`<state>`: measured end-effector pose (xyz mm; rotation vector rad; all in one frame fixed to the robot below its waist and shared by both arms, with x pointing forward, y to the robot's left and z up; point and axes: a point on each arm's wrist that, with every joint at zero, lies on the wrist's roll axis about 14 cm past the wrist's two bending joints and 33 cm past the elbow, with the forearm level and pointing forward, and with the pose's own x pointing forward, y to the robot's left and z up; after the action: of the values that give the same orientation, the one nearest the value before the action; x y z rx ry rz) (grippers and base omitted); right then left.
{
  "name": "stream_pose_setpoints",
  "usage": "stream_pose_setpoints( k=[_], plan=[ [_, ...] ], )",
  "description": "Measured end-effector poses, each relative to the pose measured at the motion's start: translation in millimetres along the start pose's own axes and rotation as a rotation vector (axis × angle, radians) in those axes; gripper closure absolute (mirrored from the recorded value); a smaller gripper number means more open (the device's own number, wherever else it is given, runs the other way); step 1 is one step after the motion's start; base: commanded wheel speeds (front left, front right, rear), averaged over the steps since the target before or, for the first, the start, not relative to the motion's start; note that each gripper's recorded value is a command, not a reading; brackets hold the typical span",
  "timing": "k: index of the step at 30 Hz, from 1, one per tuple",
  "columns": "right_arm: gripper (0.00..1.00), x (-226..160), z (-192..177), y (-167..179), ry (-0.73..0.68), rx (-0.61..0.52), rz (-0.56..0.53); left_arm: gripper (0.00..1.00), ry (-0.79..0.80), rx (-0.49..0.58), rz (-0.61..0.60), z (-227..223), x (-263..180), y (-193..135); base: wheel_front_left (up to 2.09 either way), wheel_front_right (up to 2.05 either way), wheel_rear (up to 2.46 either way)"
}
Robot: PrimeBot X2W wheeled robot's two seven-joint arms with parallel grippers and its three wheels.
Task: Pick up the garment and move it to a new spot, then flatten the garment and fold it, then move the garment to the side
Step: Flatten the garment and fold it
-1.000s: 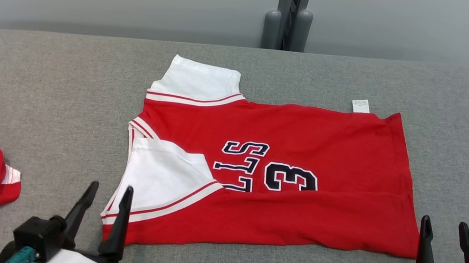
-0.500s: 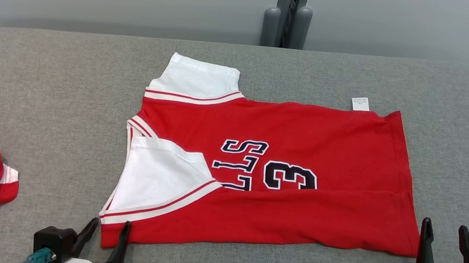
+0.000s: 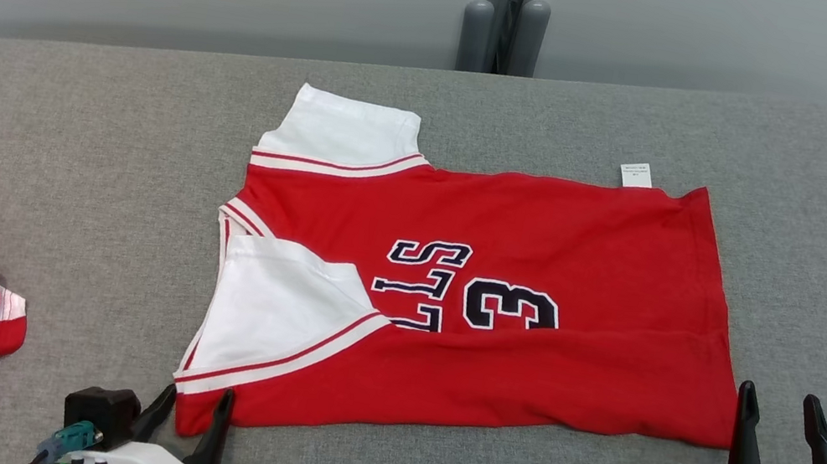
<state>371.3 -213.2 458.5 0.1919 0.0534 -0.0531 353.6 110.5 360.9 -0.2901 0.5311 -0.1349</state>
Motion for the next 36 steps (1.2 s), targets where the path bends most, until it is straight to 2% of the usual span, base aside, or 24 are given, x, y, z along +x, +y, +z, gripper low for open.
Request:
stream_pose_setpoints(
  k=[3,4,5,11,18,36],
  plan=[
    [0.0,0.1,0.4,-0.2,-0.001,-0.001,-0.001,0.03,0.008,-0.002,-0.021,-2.0,0.7,-4.5,0.0,0.0,0.0],
    [0.0,0.2,0.4,-0.3,-0.001,-0.002,-0.001,0.67,0.01,-0.003,-0.027,-2.4,0.9,-5.6,0.0,0.0,0.0],
    [0.0,0.2,0.4,-0.6,-0.001,-0.002,-0.002,1.0,0.012,-0.001,-0.031,-2.9,1.1,-6.1,0.0,0.0,0.0],
    [0.0,-2.4,-5.6,-11.8,0.018,0.007,-0.038,1.0,-0.022,-0.01,-0.043,3.5,0.6,-9.0,0.0,0.0,0.0],
    [0.0,-10.2,-39.9,-24.8,0.12,0.094,-0.104,1.0,-0.063,-0.003,-0.06,14.5,-2.8,-11.2,0.0,0.0,0.0],
    [0.0,4.6,-81.8,-15.1,0.258,0.276,-0.135,1.0,-0.067,0.017,-0.09,18.1,-12.2,-14.9,0.0,0.0,0.0]
  ],
)
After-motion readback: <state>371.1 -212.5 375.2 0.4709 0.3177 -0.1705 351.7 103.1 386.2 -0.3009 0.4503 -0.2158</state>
